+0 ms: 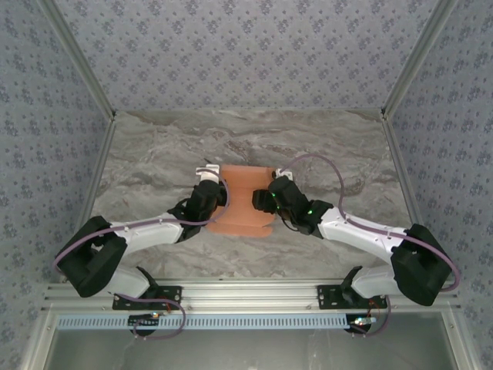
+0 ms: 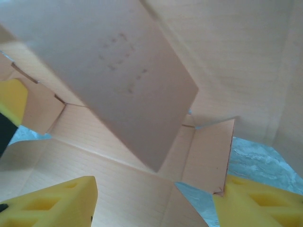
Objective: Fold the paper box
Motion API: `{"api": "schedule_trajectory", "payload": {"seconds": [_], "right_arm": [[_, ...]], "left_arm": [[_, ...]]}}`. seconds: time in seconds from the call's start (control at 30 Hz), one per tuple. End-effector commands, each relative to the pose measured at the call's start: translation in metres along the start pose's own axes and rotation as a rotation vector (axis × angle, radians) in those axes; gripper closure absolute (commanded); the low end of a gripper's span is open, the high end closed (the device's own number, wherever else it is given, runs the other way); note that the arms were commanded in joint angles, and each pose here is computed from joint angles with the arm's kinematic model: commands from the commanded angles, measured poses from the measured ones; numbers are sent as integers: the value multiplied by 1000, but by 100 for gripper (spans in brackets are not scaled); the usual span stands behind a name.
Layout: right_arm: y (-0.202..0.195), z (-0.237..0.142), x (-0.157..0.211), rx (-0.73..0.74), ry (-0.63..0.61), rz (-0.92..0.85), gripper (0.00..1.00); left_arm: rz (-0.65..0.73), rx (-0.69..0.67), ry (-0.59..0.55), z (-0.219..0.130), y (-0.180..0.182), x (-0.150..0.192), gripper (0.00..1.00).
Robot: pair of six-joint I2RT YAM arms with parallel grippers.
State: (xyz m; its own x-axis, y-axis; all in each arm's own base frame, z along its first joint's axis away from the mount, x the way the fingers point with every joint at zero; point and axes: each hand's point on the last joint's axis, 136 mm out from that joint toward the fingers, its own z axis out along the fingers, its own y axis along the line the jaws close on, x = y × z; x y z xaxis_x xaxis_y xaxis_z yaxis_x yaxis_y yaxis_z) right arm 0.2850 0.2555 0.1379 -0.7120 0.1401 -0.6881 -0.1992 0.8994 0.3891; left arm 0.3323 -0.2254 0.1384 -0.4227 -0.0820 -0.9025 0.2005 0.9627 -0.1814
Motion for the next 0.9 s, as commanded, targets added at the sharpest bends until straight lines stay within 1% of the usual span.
{"api": "schedule_trajectory", "payload": {"seconds": [0.0, 0.3, 0.33, 0.43, 0.73, 0.87], "right_arm": [[14, -1, -4, -62, -22, -35, 35], [30, 12, 2, -131, 7, -43, 42], [31, 14, 3, -135, 8, -79, 42], [34, 18, 6, -155, 11, -91, 43], [30, 16, 8, -147, 23, -129, 43], [25, 6, 8, -127, 30, -169, 42]], "left_arm": [[-25, 23, -22, -3, -6, -9, 100], [-30, 30, -18, -3, -7, -7, 100], [-31, 30, -18, -3, -7, -8, 100], [-30, 31, -17, -3, -7, -7, 100], [-28, 22, -16, -2, -6, -6, 100], [-27, 14, -17, -1, -4, -5, 100]]}}
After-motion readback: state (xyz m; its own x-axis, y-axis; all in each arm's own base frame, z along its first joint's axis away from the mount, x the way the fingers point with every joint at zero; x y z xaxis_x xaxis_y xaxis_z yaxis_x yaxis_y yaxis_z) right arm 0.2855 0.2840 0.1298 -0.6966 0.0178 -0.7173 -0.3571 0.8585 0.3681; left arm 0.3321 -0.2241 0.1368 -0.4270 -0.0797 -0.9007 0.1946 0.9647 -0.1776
